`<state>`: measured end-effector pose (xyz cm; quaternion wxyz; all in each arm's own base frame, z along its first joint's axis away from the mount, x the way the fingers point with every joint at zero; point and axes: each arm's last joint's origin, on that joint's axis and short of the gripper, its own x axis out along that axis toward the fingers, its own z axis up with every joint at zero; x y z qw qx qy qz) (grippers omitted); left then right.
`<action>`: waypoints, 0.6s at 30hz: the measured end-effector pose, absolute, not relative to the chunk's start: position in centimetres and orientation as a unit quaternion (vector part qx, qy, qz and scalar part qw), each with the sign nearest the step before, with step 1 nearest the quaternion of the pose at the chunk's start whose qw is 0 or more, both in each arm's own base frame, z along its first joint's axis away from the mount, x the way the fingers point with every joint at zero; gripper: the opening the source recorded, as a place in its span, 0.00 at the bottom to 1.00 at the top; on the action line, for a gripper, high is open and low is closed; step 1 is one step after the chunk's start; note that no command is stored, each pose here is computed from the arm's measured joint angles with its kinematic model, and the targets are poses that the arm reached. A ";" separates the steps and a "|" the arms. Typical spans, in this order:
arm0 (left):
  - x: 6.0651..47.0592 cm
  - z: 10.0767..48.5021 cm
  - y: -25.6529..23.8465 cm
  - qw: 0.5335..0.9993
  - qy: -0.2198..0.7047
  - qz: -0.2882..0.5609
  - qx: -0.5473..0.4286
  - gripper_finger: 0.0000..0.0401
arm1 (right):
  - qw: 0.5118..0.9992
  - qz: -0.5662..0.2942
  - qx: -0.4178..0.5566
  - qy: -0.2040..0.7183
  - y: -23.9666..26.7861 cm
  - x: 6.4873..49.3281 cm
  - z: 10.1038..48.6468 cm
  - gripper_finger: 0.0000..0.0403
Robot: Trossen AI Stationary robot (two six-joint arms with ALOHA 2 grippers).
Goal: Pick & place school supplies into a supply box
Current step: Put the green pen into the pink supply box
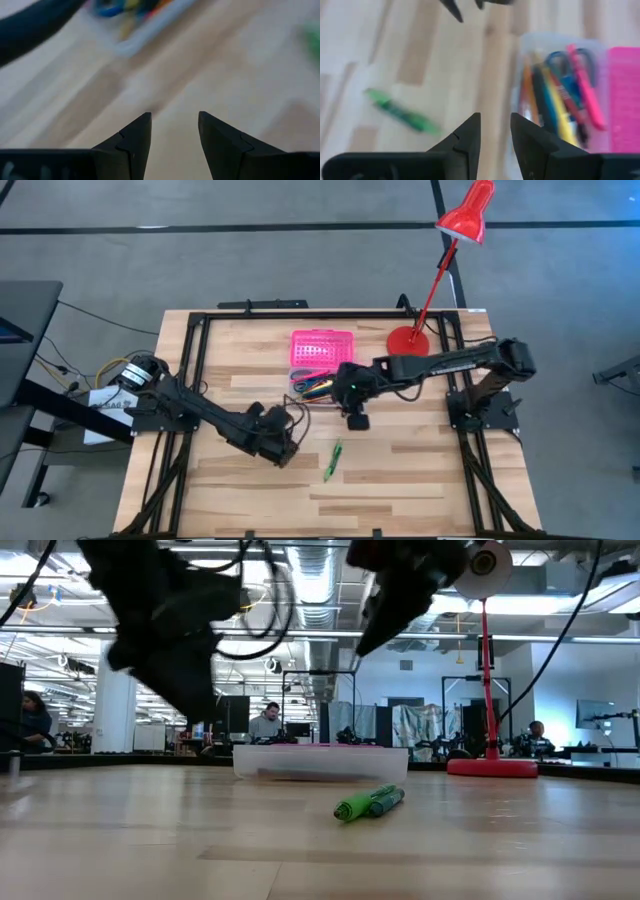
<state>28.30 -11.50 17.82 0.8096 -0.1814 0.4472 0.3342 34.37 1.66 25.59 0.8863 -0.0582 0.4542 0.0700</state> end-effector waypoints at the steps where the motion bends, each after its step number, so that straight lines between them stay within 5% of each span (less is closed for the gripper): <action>1: 28.8 17.9 -11.6 0.820 0.440 0.314 -0.187 0.39 | 0.883 0.082 -0.057 0.458 2.1 34.0 25.7 0.24; 8: 32.3 19.4 -11.7 0.889 0.369 0.175 -0.205 0.39 | 0.896 0.116 -0.016 0.428 4.7 30.0 24.7 0.24; 18: 34.4 18.6 -9.7 0.900 0.350 0.151 -0.212 0.39 | 0.920 0.072 0.086 0.376 7.1 22.5 21.7 0.24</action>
